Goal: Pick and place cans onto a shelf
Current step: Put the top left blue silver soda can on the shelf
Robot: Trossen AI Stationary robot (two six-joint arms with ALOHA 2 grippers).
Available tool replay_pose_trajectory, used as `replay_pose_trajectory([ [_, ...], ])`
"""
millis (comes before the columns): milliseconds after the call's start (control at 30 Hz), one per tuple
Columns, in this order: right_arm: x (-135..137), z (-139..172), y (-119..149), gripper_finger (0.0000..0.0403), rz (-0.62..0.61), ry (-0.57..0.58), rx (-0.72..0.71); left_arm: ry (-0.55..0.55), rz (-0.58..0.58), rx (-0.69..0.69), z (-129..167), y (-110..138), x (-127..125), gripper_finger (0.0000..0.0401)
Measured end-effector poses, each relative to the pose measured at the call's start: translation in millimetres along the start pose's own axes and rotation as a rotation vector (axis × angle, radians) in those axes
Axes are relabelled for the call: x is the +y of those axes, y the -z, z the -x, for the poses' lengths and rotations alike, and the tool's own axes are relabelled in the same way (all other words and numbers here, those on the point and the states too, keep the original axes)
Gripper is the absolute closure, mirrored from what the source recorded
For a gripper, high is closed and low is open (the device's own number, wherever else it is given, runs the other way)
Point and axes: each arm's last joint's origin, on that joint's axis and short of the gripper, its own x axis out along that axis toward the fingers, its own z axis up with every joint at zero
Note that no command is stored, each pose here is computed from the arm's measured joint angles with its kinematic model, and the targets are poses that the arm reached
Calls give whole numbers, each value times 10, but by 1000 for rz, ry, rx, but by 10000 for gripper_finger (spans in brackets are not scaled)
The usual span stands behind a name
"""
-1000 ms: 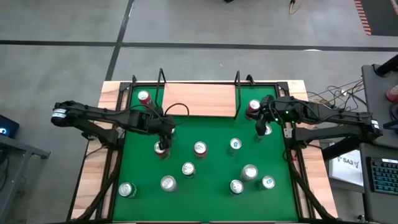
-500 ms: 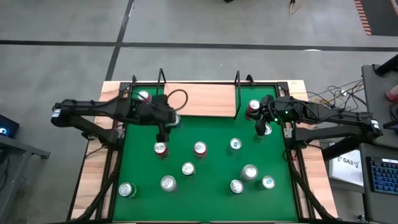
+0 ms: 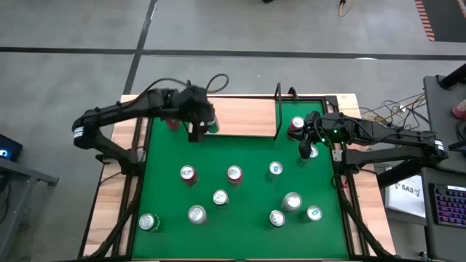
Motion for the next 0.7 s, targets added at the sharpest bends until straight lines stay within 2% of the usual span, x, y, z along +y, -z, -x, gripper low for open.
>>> replay_pose_trajectory([
  [200, 0, 0, 0, 394, 3, 1, 0, 69, -34, 48, -223, 161, 269, 170],
  [400, -3, -5, 7, 394, 3, 4, 1, 99, 6, 40, -293, 326, 526, 170],
  [700, -20, -36, 54, 394, 5, 23, 13, 123, 25, 13, -327, 450, 660, 170],
])
